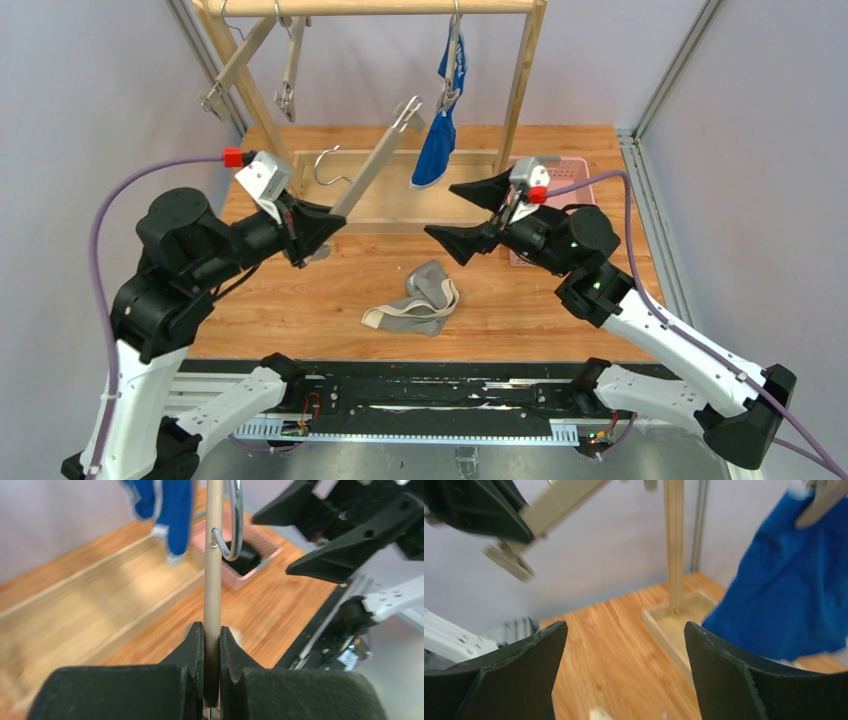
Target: Remove the underwear clipped to the hanger
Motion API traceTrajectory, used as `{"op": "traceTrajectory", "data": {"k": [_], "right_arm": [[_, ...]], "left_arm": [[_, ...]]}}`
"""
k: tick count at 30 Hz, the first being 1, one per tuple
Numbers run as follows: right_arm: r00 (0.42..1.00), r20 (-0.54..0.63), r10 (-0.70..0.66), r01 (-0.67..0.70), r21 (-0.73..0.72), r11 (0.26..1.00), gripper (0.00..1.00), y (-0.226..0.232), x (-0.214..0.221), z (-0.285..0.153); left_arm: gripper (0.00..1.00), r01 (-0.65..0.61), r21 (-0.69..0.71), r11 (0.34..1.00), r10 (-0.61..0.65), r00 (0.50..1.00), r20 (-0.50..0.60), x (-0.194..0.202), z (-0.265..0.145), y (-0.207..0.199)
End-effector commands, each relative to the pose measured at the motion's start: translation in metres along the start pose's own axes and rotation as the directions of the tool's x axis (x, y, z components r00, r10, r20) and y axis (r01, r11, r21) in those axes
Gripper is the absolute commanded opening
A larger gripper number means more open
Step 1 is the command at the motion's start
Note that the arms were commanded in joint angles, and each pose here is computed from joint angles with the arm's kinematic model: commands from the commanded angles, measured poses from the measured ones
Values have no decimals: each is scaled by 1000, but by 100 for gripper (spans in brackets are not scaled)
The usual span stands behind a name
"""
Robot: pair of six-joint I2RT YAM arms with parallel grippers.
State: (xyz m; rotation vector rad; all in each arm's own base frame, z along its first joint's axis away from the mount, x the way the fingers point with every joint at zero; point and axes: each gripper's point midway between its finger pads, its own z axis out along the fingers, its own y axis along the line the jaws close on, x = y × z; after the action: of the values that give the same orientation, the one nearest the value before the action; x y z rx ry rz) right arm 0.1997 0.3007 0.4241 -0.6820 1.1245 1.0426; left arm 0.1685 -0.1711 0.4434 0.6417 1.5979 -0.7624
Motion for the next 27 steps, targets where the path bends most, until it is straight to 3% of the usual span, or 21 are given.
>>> {"op": "traceTrajectory", "data": {"k": [1, 6, 12, 22, 27], "right_arm": [[893, -437, -110, 193, 151, 970, 88, -30, 90, -40], [716, -691, -102, 277, 148, 949, 87, -29, 164, -75], [539, -831, -138, 312, 45, 949, 88, -2, 233, -94], [502, -858, -103, 185, -10, 983, 88, 29, 293, -81], [400, -912, -93, 106, -55, 993, 88, 43, 332, -81]], "left_arm": [[0, -24, -332, 943, -28, 988, -150, 37, -49, 45], [0, -39, -446, 894, -71, 971, -227, 61, -52, 68], [0, -70, -482, 873, -100, 942, -319, 74, -23, 90], [0, -89, -496, 864, -79, 949, -307, 39, 30, 117], [0, -44, -492, 869, -109, 955, -277, 15, 56, 139]]}}
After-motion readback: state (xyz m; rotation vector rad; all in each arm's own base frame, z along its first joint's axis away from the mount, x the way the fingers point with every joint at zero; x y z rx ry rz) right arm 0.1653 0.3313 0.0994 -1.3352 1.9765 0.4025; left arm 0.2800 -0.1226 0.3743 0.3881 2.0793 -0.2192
